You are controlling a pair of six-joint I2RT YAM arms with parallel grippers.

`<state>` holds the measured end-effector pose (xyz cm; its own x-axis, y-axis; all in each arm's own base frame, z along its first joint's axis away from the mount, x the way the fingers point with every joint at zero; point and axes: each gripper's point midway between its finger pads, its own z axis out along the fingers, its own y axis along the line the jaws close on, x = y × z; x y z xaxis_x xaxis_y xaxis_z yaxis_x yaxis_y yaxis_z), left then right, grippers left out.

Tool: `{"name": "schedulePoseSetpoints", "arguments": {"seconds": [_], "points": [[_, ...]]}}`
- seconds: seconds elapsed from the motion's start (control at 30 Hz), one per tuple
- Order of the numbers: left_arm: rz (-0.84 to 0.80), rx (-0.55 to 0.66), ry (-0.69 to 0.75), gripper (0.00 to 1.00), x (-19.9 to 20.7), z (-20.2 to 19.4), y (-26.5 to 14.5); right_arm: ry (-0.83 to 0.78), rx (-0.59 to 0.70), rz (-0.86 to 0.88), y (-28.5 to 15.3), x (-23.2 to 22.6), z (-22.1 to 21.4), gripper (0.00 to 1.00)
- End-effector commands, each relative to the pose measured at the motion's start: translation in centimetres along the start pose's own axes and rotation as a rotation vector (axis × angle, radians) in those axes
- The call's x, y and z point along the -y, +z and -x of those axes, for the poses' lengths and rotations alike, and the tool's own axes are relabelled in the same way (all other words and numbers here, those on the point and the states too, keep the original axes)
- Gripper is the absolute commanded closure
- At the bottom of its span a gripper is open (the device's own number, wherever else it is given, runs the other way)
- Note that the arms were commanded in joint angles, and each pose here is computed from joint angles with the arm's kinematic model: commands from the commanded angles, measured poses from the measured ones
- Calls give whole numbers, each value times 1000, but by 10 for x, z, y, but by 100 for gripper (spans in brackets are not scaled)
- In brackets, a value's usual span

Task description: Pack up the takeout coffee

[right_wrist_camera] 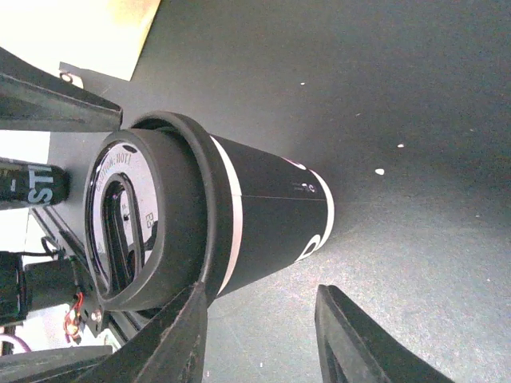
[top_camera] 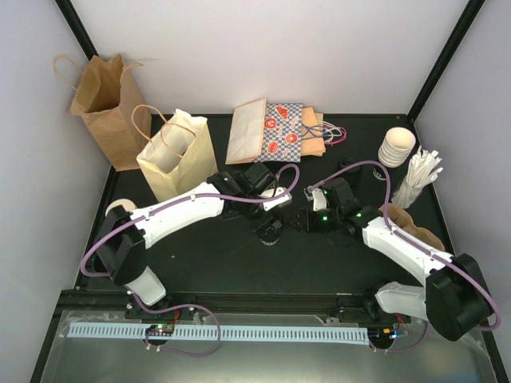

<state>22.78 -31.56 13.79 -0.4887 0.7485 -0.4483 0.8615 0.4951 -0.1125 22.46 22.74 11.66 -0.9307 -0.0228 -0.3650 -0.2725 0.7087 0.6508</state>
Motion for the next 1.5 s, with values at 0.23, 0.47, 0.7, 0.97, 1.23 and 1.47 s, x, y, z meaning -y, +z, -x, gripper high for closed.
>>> {"name": "schedulePoseSetpoints", "arguments": {"seconds": [0.23,0.47,0.7,0.97,1.23,1.47], "points": [[-5,3,15,11,1,7,-3,18,-28,127,12,-13,1,63],[10,0,20,24,-2,5,1,37,-48,124,17,-6,-6,66],[34,-24,17,24,-7,-5,9,58,-78,117,24,2,-16,68],[39,-32,7,20,-8,-11,13,88,-119,70,34,20,-29,68],[29,-36,1,20,-7,-16,20,167,-177,-10,52,59,-66,75],[31,-40,3,20,-8,-16,20,91,-107,0,32,35,-36,72]]}}
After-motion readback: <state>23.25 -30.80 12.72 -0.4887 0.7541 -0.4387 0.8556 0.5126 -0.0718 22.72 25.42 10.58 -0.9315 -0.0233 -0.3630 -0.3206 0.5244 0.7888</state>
